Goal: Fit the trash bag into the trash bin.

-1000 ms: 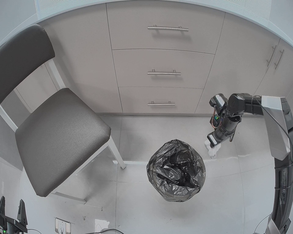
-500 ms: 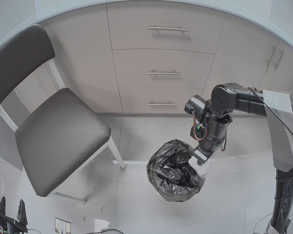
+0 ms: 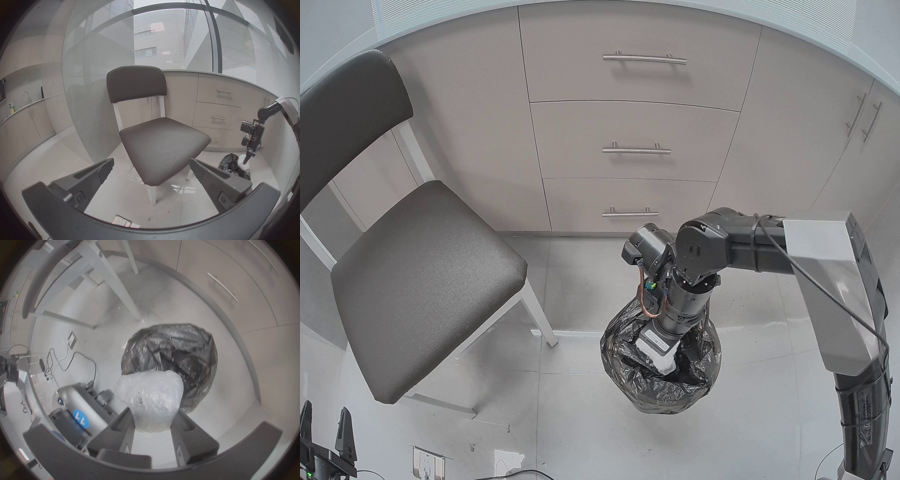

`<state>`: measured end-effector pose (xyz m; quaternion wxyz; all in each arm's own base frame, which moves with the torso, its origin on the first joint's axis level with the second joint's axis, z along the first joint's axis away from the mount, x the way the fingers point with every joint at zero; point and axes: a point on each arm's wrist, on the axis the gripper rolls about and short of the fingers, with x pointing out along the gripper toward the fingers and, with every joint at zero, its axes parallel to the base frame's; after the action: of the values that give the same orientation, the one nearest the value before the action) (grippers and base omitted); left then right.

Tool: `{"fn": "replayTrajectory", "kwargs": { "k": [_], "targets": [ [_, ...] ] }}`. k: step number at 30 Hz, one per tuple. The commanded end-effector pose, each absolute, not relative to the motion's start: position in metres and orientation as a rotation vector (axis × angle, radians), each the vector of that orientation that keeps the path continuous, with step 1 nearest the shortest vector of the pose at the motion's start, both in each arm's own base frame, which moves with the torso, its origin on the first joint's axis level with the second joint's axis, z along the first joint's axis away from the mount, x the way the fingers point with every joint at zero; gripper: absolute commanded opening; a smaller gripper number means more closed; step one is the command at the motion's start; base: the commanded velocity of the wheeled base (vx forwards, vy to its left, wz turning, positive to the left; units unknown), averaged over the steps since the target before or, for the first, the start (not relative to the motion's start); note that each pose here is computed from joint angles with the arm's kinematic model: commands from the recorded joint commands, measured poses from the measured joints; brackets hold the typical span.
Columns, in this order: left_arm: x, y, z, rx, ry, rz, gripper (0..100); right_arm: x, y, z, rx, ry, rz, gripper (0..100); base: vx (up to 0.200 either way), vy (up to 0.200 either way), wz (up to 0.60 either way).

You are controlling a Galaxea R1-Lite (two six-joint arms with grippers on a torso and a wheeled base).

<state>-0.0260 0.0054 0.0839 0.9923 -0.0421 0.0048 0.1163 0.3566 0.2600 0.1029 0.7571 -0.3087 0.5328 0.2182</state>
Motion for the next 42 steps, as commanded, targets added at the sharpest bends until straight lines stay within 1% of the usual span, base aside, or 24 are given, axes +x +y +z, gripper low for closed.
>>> {"fn": "replayTrajectory", "kwargs": {
  "k": [1,9,21,22,24,26,29,39,42],
  "targets": [
    [-0.026,0.005,0.083,-0.116,-0.014,0.233,100,0.359,0.276,0.079,-0.687,1.142,0.46,0,0.0,0.0,0.0],
    [-0.026,0.006,0.082,-0.123,-0.012,0.242,100,0.359,0.276,0.078,-0.681,1.15,0.448,0,0.0,0.0,0.0],
    [-0.026,0.005,0.081,-0.031,0.003,0.195,100,0.359,0.277,0.078,-0.676,1.144,0.439,0,0.0,0.0,0.0],
    [-0.026,0.004,0.081,0.011,0.007,0.17,100,0.361,0.277,0.075,-0.671,1.139,0.44,0,0.0,0.0,0.0],
    [-0.026,0.004,0.082,0.04,0.006,0.161,100,0.365,0.28,0.074,-0.657,1.105,0.439,0,0.0,0.0,0.0],
    [-0.026,0.004,0.081,0.042,0.008,0.162,100,0.371,0.282,0.071,-0.644,1.063,0.436,0,0.0,0.0,0.0],
    [-0.026,0.004,0.082,0.04,0.009,0.156,100,0.375,0.281,0.07,-0.655,1.04,0.421,0,0.0,0.0,0.0],
    [-0.026,0.004,0.082,0.055,0.009,0.156,100,0.385,0.272,0.066,-0.72,1.015,0.406,0,0.0,0.0,0.0],
    [-0.026,0.003,0.082,0.124,0.01,0.142,100,0.388,0.273,0.064,-0.718,1.0,0.402,0,0.0,0.0,0.0]
  ]
}}
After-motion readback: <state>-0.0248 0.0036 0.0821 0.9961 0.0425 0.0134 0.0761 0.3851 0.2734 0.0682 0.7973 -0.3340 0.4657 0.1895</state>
